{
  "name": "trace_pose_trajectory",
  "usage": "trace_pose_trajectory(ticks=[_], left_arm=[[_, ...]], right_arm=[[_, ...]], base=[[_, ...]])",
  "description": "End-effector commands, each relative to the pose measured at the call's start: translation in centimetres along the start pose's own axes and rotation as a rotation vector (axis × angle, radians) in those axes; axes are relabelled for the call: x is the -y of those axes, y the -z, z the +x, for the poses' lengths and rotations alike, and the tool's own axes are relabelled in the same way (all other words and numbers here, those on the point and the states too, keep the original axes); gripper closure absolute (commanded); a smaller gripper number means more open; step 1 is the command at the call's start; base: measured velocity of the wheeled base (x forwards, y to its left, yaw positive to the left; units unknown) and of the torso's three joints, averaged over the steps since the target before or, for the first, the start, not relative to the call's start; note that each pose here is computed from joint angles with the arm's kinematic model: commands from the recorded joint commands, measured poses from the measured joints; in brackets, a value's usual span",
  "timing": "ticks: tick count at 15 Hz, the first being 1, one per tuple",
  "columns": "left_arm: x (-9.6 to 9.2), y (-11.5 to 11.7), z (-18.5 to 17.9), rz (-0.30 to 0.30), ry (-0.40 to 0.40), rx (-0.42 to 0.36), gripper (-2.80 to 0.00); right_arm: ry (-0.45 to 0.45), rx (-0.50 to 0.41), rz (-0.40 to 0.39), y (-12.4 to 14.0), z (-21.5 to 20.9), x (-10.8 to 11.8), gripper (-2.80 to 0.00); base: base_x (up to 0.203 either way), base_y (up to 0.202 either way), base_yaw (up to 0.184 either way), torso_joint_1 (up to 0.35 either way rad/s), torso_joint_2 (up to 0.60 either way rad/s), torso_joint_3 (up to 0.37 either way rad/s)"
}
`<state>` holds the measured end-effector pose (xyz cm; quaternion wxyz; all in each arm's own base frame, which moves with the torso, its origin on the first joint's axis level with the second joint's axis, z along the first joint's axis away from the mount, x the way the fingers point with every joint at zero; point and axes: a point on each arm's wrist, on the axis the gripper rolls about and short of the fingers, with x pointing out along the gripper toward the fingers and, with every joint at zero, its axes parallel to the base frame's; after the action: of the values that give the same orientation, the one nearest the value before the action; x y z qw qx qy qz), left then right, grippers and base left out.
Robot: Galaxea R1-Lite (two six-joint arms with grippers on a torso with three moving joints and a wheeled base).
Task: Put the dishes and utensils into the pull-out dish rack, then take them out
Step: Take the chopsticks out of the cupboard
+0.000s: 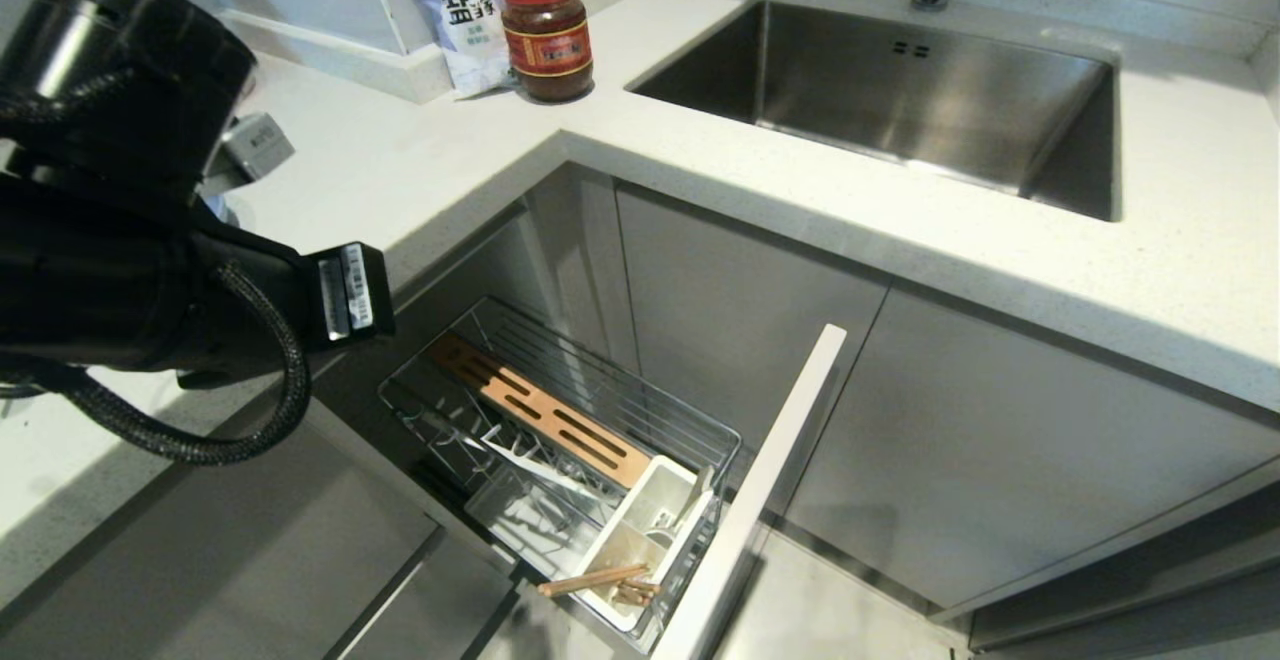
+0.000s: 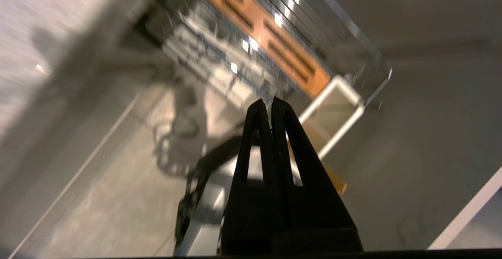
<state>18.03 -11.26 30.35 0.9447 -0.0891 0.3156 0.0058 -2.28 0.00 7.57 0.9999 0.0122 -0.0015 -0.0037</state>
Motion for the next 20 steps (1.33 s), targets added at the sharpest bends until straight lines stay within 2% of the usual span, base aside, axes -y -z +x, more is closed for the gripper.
trace_pose_trajectory(ticks=[1, 4, 5, 11, 15, 18, 20], left_arm=[[1.0, 0.9, 1.5, 0.052, 0.026, -0.145, 0.00], [1.8, 1.7, 2.4, 0.086, 0.100, -0.337, 0.00], [2.0, 1.9, 2.8, 0.092, 0.108, -0.379, 0.00], [3.8, 4.1, 8.2, 0.136, 0.061, -0.648, 0.00], [4.1, 5.2, 11.7, 0.140, 0.076, -0.834, 0.00], [3.5, 5.4, 13.8, 0.140, 0.129, -0.928, 0.00], [3.5, 5.7, 14.8, 0.149, 0.120, -0.983, 0.00]], right_arm=[[-0.001, 0.003, 0.000, 0.0, 0.0, 0.0, 0.00], [0.000, 0.003, 0.000, 0.0, 0.0, 0.0, 0.00], [0.000, 0.003, 0.000, 0.0, 0.0, 0.0, 0.00], [0.000, 0.003, 0.000, 0.0, 0.0, 0.0, 0.00], [0.000, 0.003, 0.000, 0.0, 0.0, 0.0, 0.00], [-0.001, 0.003, 0.000, 0.0, 0.0, 0.0, 0.00], [0.000, 0.003, 0.000, 0.0, 0.0, 0.0, 0.00]], base=[[0.000, 0.000, 0.000, 0.000, 0.00, 0.000], [0.000, 0.000, 0.000, 0.000, 0.00, 0.000], [0.000, 0.000, 0.000, 0.000, 0.00, 0.000], [0.000, 0.000, 0.000, 0.000, 0.00, 0.000], [0.000, 0.000, 0.000, 0.000, 0.00, 0.000], [0.000, 0.000, 0.000, 0.000, 0.00, 0.000], [0.000, 0.000, 0.000, 0.000, 0.00, 0.000]])
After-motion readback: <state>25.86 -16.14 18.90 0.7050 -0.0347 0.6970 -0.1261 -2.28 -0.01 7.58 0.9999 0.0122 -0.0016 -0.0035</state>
